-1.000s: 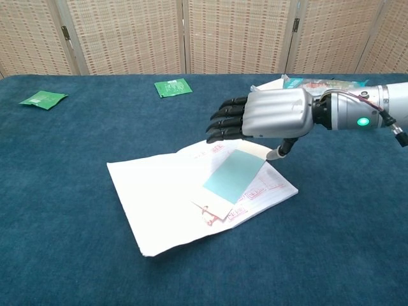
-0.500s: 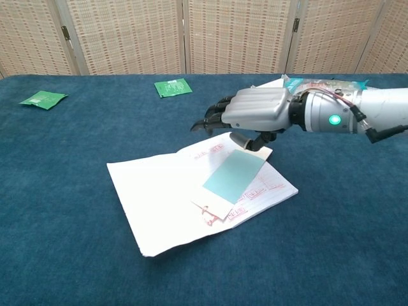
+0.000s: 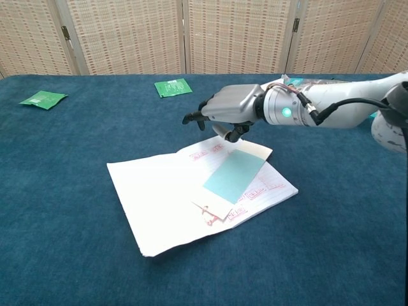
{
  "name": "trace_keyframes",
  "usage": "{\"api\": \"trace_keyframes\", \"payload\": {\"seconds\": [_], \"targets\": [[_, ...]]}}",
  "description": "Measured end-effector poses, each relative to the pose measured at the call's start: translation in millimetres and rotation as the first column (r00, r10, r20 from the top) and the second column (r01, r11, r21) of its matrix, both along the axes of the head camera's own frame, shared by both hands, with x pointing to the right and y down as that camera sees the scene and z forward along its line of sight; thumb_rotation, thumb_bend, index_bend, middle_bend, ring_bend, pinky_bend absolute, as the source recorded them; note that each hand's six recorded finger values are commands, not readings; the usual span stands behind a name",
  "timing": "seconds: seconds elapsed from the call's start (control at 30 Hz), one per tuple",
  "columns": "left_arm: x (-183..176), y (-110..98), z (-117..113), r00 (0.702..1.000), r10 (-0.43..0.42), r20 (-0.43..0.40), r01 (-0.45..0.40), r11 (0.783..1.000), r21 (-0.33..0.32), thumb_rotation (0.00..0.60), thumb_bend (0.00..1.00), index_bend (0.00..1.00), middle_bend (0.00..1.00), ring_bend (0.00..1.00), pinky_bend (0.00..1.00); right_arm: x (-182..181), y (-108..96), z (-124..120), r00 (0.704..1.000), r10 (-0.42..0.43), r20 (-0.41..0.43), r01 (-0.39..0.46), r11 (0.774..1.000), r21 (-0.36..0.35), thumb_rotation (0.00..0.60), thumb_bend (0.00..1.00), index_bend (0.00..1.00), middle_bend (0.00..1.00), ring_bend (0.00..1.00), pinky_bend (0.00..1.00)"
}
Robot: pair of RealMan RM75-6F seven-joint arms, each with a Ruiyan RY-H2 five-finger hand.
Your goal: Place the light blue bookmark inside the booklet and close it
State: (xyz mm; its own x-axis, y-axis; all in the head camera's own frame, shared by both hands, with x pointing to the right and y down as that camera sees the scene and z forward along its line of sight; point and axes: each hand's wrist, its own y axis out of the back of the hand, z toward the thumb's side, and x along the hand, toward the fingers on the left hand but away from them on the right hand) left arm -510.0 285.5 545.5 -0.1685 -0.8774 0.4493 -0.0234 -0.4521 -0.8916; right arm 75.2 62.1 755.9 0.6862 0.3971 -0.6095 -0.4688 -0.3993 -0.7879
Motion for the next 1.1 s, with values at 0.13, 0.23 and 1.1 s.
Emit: {"api": "trace_keyframes", "payload": {"seconds": [0.13, 0.23, 1.1], "targets": [[-3, 2, 1, 1.0, -0.006, 0.005, 0.006, 1.0, -0.004, 0.6, 0.27, 0.19, 0.16, 0.15, 0.2, -5, -1, 7, 1.0, 0.01, -0.016, -0.01, 1.0, 0.0, 0.6, 0.82, 0.0, 0.24, 0.11, 0.16], [-4, 2, 1, 1.0, -0.01, 0.007, 0.01, 1.0, -0.006, 0.6, 0.27, 0.19, 0.16, 0.15, 0.2, -6, -2, 12, 0.999, 0.015, -0.031, -0.015, 1.0, -0.001, 0.6, 0.82, 0.0, 0.24, 0.11, 0.16], [-5, 5, 3, 1.0, -0.009, -0.007, 0.009, 1.0, -0.006, 0.6, 0.27, 0.19, 0.16, 0.15, 0.2, 41, 15, 11, 0.997, -0.01, -0.078, 0.006, 0.999, -0.04, 0.6, 0.81, 0.0, 0.27, 0.11, 0.16]]}}
